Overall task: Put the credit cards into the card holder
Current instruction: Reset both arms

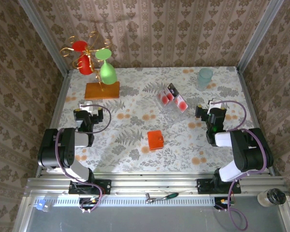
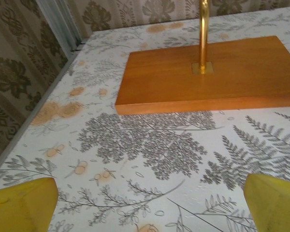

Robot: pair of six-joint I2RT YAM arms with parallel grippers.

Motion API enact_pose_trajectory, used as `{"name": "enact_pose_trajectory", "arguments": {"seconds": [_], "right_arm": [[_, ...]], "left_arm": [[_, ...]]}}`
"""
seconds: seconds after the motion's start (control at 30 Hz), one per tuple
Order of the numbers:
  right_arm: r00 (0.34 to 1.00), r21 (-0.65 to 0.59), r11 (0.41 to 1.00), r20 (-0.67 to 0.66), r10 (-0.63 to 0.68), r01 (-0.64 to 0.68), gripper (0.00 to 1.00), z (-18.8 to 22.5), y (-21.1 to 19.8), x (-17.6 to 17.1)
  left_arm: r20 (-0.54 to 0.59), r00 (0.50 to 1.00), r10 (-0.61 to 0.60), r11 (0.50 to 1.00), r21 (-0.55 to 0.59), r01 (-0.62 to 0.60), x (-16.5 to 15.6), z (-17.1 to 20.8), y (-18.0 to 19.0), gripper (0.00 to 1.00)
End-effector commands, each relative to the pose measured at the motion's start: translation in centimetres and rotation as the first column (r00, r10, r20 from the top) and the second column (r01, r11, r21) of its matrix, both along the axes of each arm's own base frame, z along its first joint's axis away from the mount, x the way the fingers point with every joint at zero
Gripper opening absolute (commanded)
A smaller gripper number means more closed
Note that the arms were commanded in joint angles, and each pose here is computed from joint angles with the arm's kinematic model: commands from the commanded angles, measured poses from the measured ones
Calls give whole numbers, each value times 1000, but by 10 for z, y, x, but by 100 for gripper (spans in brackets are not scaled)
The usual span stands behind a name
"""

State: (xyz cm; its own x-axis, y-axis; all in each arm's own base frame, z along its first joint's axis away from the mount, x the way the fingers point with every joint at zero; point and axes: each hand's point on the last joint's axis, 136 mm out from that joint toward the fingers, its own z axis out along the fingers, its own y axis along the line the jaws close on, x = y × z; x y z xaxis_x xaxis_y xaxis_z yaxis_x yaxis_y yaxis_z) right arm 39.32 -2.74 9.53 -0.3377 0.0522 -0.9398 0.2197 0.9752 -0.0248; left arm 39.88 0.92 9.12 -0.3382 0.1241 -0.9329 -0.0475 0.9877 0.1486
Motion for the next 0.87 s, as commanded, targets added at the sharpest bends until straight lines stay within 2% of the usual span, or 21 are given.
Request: {"name": "enact_pose_trajectory", "arguments": {"seconds": [0.0, 0.23, 0.4, 0.83], "right_arm": [[1000, 16, 1000, 9, 15, -15, 100, 3, 3, 4], [1000, -15, 1000, 25, 9, -9, 100, 6, 6, 1], [1000, -8, 1000, 17, 17, -17, 100, 4, 6, 2], [999, 3, 1000, 17, 28, -28, 100, 4, 6, 2]], "left_arm": [[3, 1000, -28, 999, -34, 28, 2, 4, -6, 100], [11, 1000, -25, 999, -26, 25, 1, 6, -6, 100], [51, 998, 23, 999, 37, -25, -4, 10, -7, 100], [40, 999, 36, 999, 28, -37, -4, 8, -4, 100]]}}
